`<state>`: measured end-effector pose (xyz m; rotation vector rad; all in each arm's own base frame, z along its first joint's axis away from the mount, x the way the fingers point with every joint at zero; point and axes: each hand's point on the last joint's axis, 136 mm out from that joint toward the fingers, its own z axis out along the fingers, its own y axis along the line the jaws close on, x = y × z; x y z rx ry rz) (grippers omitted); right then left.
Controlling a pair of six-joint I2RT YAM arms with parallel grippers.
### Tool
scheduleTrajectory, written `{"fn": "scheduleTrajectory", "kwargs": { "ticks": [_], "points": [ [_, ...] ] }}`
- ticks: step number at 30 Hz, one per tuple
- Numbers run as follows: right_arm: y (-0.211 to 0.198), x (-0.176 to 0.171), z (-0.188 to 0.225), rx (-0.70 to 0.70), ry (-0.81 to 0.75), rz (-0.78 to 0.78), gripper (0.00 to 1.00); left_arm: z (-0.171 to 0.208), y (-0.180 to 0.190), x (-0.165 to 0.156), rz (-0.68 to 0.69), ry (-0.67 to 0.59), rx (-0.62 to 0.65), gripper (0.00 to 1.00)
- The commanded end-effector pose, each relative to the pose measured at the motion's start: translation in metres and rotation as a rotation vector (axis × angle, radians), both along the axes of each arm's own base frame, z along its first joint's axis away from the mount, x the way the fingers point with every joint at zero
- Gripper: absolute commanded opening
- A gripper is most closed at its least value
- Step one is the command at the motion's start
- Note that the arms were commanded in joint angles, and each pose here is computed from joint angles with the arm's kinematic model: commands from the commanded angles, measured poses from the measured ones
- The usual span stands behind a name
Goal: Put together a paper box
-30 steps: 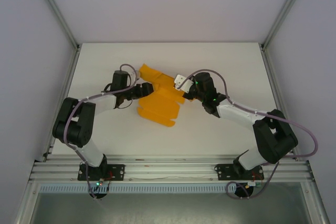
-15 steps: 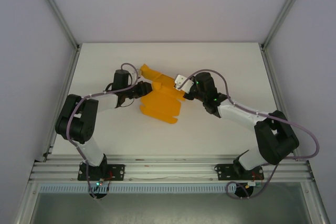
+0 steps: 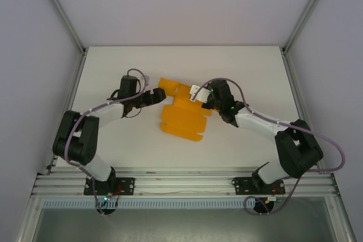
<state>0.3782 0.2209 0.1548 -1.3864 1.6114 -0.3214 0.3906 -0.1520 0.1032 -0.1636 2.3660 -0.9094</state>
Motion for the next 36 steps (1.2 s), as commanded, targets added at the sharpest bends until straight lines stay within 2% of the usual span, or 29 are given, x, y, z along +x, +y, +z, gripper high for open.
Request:
{"fn": "scheduleTrajectory", "kwargs": {
  "ticks": [1, 7, 8, 10, 13, 15, 19, 24, 27, 30, 33, 36],
  "points": [
    [-0.009, 0.012, 0.008, -0.134, -0.065, -0.020, 0.00, 0.008, 0.021, -0.011, 0.022, -0.022, 0.118, 1.00],
    [0.013, 0.005, 0.002, -0.180, -0.118, 0.124, 0.00, 0.048, 0.052, 0.007, 0.075, -0.135, 0.231, 1.00],
    [0.014, 0.005, 0.000, -0.196, -0.127, 0.135, 0.00, 0.054, 0.051, 0.010, 0.035, -0.167, 0.248, 1.00],
    [0.016, 0.005, -0.006, -0.231, -0.137, 0.157, 0.00, 0.062, 0.037, 0.007, -0.142, -0.248, 0.304, 1.00],
    [0.019, 0.004, -0.012, -0.258, -0.131, 0.185, 0.00, 0.067, 0.034, 0.013, -0.258, -0.330, 0.404, 0.99],
    [0.021, 0.003, -0.012, -0.262, -0.131, 0.197, 0.00, 0.068, 0.035, 0.015, -0.295, -0.334, 0.449, 0.99],
    [0.024, 0.003, -0.012, -0.267, -0.141, 0.205, 0.00, 0.059, 0.011, 0.000, -0.510, -0.330, 0.445, 0.99],
    [0.025, 0.001, -0.011, -0.267, -0.137, 0.204, 0.00, 0.030, -0.007, -0.001, -0.650, -0.234, 0.499, 0.85],
    [0.027, -0.003, -0.009, -0.255, -0.128, 0.206, 0.00, 0.025, -0.015, 0.005, -0.688, -0.218, 0.499, 0.83],
    [0.027, -0.004, -0.007, -0.239, -0.126, 0.201, 0.00, 0.019, -0.017, 0.011, -0.695, -0.194, 0.502, 0.71],
    [0.026, -0.003, -0.006, -0.240, -0.130, 0.183, 0.00, 0.014, -0.018, 0.012, -0.697, -0.154, 0.499, 0.45],
    [0.022, 0.001, -0.007, -0.251, -0.134, 0.159, 0.00, 0.013, -0.019, 0.008, -0.687, -0.152, 0.487, 0.25]
  ]
}}
